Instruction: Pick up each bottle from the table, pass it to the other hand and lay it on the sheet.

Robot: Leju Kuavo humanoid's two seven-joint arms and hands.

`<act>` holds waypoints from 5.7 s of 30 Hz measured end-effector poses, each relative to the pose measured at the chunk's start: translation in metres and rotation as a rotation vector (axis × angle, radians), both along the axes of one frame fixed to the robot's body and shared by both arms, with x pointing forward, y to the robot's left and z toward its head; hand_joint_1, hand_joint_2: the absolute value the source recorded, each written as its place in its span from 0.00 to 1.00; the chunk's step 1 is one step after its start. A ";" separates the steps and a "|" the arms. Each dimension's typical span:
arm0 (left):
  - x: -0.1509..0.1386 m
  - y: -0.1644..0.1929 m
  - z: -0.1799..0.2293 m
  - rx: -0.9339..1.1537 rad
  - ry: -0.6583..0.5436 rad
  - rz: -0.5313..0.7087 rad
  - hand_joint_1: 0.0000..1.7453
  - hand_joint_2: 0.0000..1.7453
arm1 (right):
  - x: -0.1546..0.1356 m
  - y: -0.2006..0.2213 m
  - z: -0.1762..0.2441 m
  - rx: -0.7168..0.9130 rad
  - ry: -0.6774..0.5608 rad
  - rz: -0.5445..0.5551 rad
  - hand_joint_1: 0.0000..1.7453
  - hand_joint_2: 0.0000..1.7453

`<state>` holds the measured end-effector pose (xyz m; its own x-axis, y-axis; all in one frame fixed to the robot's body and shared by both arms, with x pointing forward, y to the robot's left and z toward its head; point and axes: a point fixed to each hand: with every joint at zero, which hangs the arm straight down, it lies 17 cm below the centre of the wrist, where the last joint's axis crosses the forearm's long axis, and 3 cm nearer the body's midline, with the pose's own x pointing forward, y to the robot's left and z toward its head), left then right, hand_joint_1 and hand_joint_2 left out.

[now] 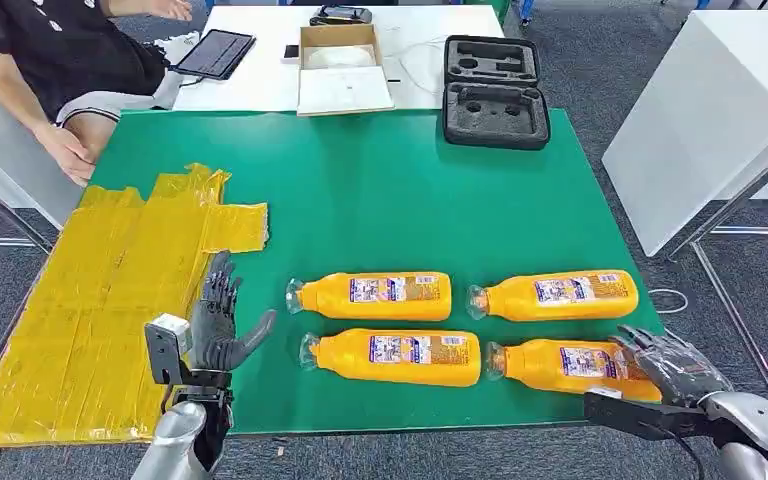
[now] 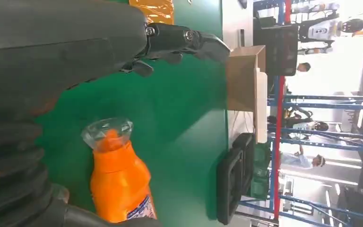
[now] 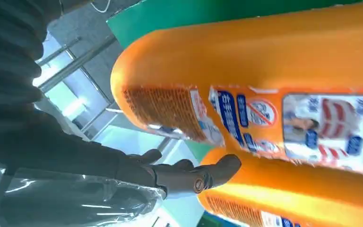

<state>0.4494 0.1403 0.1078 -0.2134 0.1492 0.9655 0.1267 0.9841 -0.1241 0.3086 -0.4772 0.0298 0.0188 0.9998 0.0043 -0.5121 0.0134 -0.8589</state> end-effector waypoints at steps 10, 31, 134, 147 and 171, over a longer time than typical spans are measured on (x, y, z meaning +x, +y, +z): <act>-0.001 -0.002 -0.006 0.001 0.015 -0.008 0.00 1.00 | -0.004 -0.001 -0.016 0.021 0.024 -0.032 0.00 1.00; -0.001 -0.002 -0.006 0.002 0.016 -0.008 0.00 1.00 | -0.003 -0.003 -0.019 0.027 0.028 -0.044 0.00 1.00; -0.011 -0.119 0.166 -0.012 -0.260 -0.473 0.00 1.00 | 0.130 0.316 0.152 1.231 -0.766 0.085 1.00 1.00; -0.030 -0.154 0.179 -0.032 -0.281 -0.589 0.00 1.00 | 0.141 0.339 0.173 1.304 -0.797 0.134 1.00 1.00; -0.017 -0.139 0.171 -0.033 -0.263 -0.477 0.00 1.00 | 0.131 0.457 0.162 1.232 -0.592 0.390 1.00 1.00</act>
<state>0.4320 0.0016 0.2793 -0.3482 0.3179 0.8819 0.5888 0.8062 -0.0582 0.4397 -0.0203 0.1920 -0.5644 0.2916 0.7723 -0.2315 0.8421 -0.4872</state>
